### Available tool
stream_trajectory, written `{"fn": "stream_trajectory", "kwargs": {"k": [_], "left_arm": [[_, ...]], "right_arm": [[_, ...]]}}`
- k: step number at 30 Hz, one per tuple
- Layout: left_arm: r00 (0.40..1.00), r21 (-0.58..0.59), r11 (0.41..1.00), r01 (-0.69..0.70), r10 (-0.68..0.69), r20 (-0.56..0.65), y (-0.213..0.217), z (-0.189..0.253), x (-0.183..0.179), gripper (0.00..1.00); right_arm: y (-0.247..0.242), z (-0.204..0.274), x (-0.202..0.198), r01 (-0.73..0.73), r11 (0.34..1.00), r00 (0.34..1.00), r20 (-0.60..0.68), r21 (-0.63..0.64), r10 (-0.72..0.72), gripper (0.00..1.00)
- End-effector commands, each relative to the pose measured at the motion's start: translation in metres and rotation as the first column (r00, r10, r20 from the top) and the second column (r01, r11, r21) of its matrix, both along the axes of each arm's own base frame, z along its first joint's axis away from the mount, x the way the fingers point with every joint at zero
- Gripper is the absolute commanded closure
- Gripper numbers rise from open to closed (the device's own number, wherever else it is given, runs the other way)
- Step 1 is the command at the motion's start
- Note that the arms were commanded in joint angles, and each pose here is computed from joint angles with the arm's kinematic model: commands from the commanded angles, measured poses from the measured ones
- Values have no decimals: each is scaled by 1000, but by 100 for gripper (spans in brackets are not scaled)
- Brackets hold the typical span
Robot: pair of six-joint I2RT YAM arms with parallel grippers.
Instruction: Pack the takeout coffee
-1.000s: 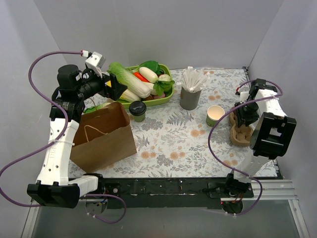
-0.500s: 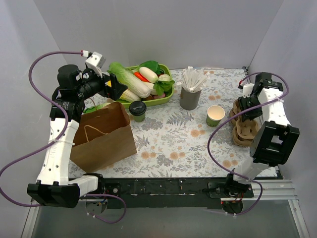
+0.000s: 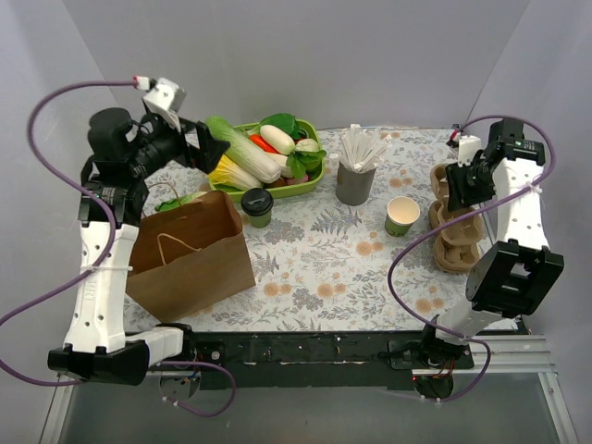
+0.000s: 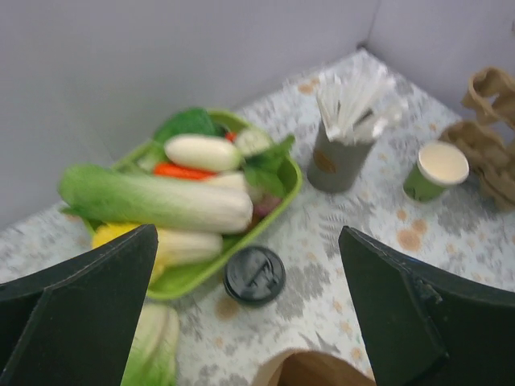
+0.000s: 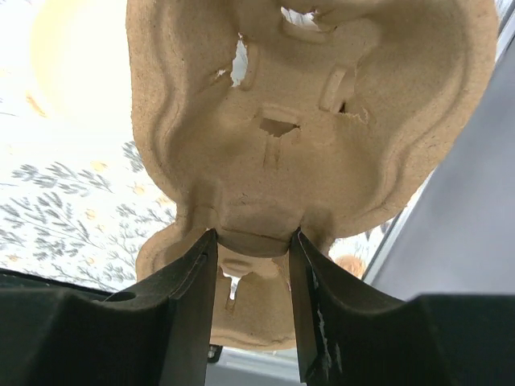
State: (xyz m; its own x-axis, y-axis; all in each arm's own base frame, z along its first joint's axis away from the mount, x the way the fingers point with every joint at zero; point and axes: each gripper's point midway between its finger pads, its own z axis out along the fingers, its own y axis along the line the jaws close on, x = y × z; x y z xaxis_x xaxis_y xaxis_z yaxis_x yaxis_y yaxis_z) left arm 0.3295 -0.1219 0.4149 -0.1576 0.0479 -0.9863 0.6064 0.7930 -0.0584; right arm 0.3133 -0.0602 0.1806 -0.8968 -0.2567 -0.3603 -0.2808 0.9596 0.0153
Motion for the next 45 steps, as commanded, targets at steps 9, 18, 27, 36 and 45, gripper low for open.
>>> {"fn": "stream_trajectory", "kwargs": {"k": [9,18,27,36,45], "left_arm": [[843,438,737,-514,339,419,119,110,-35,2],[894,512,768,-386,448,2,122,3,-80,2],[865,560,752,-348,488,-118,129,-29,-108,2],[820,486,697,-528,568,76,148,38,-126,2],[791,646,562,-516,602,110,178,-6,-166,2]], "right_arm": [[108,106,-16,-453,822,862,404,345,306,99],[187,136,-59,-776,567,598,609,276,521,99],[210,123,-75,-814,463,574,605,350,552,99],[214,113,-82,-806,442,590,598,395,542,99],[220,106,-86,-791,414,612,594,451,523,99]]}}
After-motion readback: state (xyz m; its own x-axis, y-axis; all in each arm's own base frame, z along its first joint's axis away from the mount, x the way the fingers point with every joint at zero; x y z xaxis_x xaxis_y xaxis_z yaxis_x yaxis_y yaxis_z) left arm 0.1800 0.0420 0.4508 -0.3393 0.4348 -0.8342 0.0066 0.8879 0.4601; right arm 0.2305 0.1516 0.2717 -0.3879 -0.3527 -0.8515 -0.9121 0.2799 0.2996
